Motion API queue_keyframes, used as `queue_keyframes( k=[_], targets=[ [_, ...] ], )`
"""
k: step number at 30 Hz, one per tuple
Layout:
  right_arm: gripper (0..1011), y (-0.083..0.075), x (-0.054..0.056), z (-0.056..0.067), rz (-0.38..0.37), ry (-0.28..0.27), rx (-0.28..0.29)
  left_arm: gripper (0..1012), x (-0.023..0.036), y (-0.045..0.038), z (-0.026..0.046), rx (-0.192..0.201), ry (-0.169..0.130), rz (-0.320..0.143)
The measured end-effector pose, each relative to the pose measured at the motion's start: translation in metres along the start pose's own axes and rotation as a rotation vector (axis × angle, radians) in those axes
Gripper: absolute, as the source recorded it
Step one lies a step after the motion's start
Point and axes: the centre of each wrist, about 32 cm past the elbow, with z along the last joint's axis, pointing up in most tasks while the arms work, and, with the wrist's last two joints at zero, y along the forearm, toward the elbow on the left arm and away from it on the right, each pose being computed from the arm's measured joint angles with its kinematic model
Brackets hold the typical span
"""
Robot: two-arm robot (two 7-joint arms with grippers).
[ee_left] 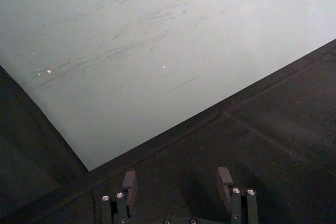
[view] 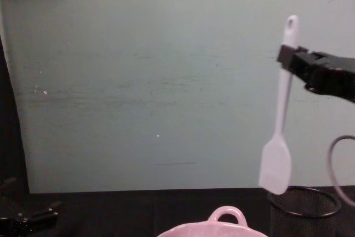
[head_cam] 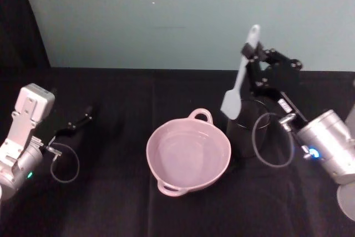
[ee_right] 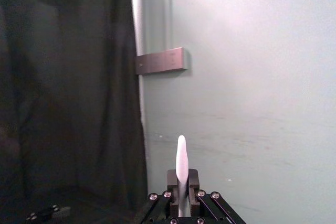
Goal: Use the one hand to pick up the spoon and stir the clear water in the bowl.
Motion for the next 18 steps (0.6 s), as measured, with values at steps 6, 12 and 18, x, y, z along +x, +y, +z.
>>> queue_keyframes(
  k=[6,12,18],
  targets=[
    [110,-0.011,0.010,0.006,-0.058,0.034,-0.009,1005,0.0000,0.0000,0.0000,0.000,0.000,0.000],
    [110,-0.020,0.025,0.006,-0.116,0.096,-0.024,1005,0.0000,0.0000,0.0000,0.000,0.000,0.000],
    [110,-0.019,0.039,-0.005,-0.137,0.164,-0.027,1005,0.0000,0.0000,0.0000,0.000,0.000,0.000]
  ],
)
